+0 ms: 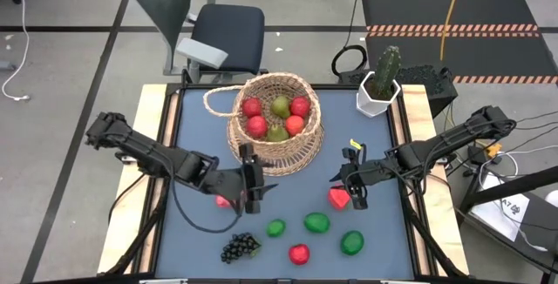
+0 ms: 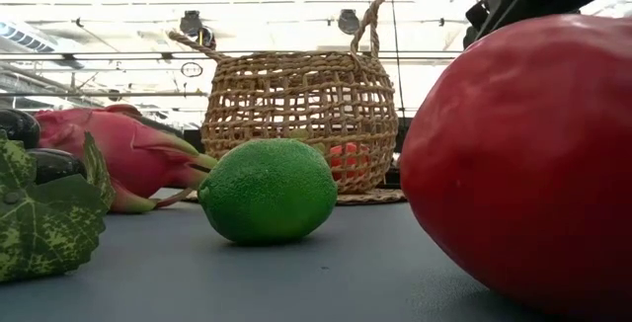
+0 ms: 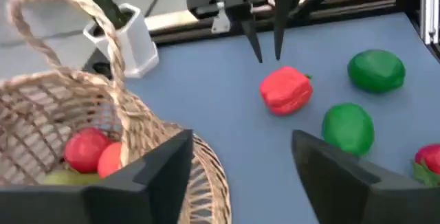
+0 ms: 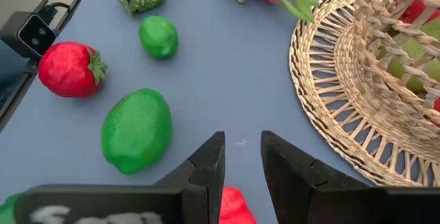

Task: Build produce basket
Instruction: Put the dragon fruit into the basket

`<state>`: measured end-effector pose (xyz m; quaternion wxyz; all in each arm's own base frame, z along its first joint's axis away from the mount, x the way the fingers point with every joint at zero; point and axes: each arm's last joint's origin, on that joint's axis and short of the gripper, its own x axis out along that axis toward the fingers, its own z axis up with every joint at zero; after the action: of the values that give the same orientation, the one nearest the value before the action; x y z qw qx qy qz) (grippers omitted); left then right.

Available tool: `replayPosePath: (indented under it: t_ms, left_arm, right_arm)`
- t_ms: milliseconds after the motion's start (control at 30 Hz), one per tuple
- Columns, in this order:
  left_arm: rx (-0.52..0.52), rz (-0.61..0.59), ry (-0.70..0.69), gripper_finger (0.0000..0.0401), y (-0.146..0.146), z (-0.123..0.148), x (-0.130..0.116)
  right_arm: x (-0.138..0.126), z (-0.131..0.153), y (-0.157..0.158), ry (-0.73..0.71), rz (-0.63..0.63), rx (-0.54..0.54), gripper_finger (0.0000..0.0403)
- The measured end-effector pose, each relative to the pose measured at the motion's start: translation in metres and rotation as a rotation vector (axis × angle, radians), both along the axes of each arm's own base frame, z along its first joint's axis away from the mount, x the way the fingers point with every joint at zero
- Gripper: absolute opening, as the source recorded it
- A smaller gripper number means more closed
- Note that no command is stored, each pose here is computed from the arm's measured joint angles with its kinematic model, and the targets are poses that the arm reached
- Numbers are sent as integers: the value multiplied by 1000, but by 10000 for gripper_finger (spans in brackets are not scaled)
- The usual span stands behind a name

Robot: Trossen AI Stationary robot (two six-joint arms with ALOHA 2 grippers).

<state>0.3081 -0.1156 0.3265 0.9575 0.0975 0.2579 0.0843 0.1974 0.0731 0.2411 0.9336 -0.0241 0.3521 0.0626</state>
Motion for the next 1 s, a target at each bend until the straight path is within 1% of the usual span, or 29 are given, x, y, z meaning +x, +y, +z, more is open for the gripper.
replayPosePath:
  t_ms: [100, 167, 300, 500, 600, 767, 933, 1000]
  left_arm:
    - [-44, 22, 79, 278, -2, -10, 0]
    - [-91, 33, 102, 285, -4, -13, -2]
    - [-173, 65, 148, 279, -7, -16, -8]
    - [-228, 111, 200, 259, -14, -22, -17]
    - [-256, 147, 218, 260, -15, -27, -20]
    - [-292, 231, 268, 274, -12, -38, -26]
    - [-387, 359, 268, 297, -4, -52, -27]
    - [-401, 376, 281, 311, -1, -56, -28]
  right_arm:
    - [0, 0, 0, 0, -1, -1, 91]
    - [0, 0, 0, -1, 3, -6, 91]
    - [0, 0, 0, -1, 6, -10, 91]
    - [0, 0, 0, -2, 6, -9, 91]
    - [0, 0, 0, -1, 6, -10, 91]
    - [0, 0, 0, -2, 8, -12, 91]
    - [0, 0, 0, -2, 11, -16, 91]
    - [0, 0, 0, -2, 11, -16, 91]
